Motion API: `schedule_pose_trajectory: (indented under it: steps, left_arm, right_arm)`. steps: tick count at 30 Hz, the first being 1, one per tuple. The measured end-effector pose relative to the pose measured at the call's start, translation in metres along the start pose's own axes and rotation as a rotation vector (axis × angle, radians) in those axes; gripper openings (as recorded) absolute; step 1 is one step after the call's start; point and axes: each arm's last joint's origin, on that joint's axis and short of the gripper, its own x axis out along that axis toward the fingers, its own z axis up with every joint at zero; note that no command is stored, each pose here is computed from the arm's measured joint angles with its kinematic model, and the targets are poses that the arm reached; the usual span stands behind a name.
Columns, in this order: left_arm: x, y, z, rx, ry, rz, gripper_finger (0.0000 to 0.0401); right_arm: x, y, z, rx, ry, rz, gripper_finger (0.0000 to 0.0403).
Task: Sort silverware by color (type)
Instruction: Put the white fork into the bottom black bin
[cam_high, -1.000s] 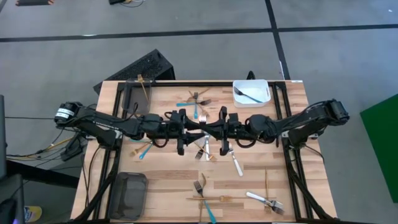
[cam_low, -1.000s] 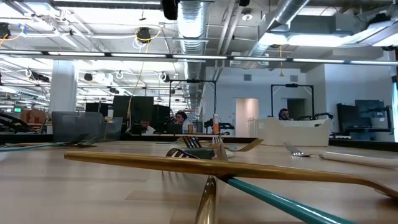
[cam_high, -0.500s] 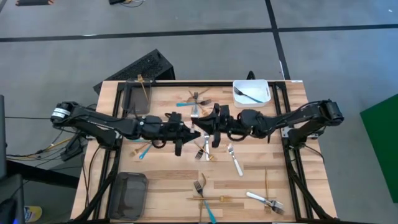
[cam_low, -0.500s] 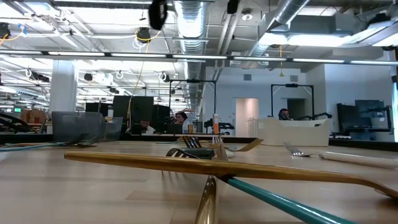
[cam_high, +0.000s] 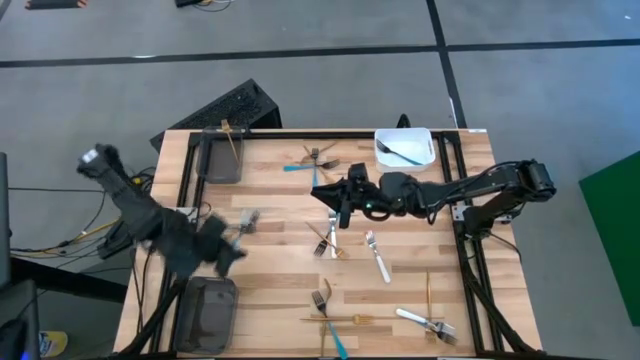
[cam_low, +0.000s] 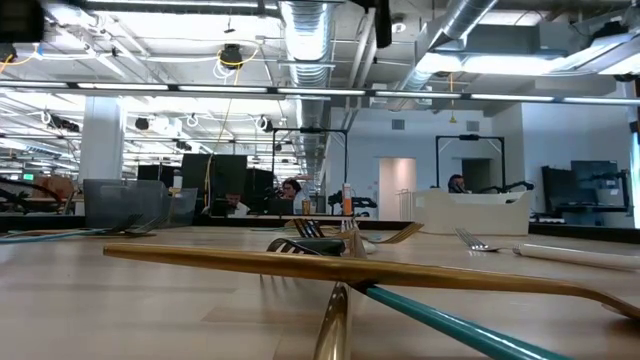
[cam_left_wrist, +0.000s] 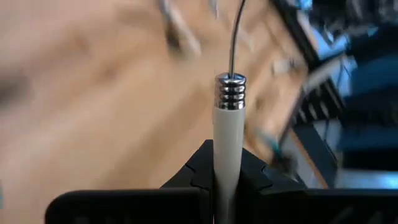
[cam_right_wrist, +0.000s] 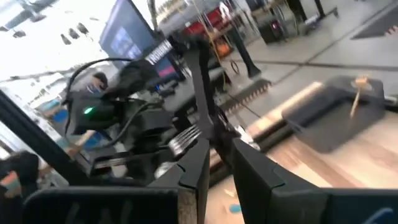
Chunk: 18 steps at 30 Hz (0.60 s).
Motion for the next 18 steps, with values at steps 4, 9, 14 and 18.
schedule_pose_trajectory:
  steps: [4,9,14,18]
  left_arm:
    - [-0.005,0.007,-0.050,-0.078,0.104,0.001,0.0011]
    - [-0.004,0.011,-0.096,-0.079,0.272,0.071,0.0011]
    - [0.006,0.010,-0.126,-0.055,0.353,0.089,0.0011]
    - [0.014,0.009,-0.138,-0.047,0.368,0.096,0.0016]
  right_arm:
    - [0.000,-0.002,-0.002,-0.007,0.024,-0.017,0.0094]
    - [0.000,-0.003,-0.003,-0.013,0.027,-0.044,0.0094]
    - [-0.001,-0.006,-0.008,-0.028,0.074,-0.074,0.0095]
    - [-0.001,-0.009,-0.013,-0.011,0.117,-0.105,0.0095]
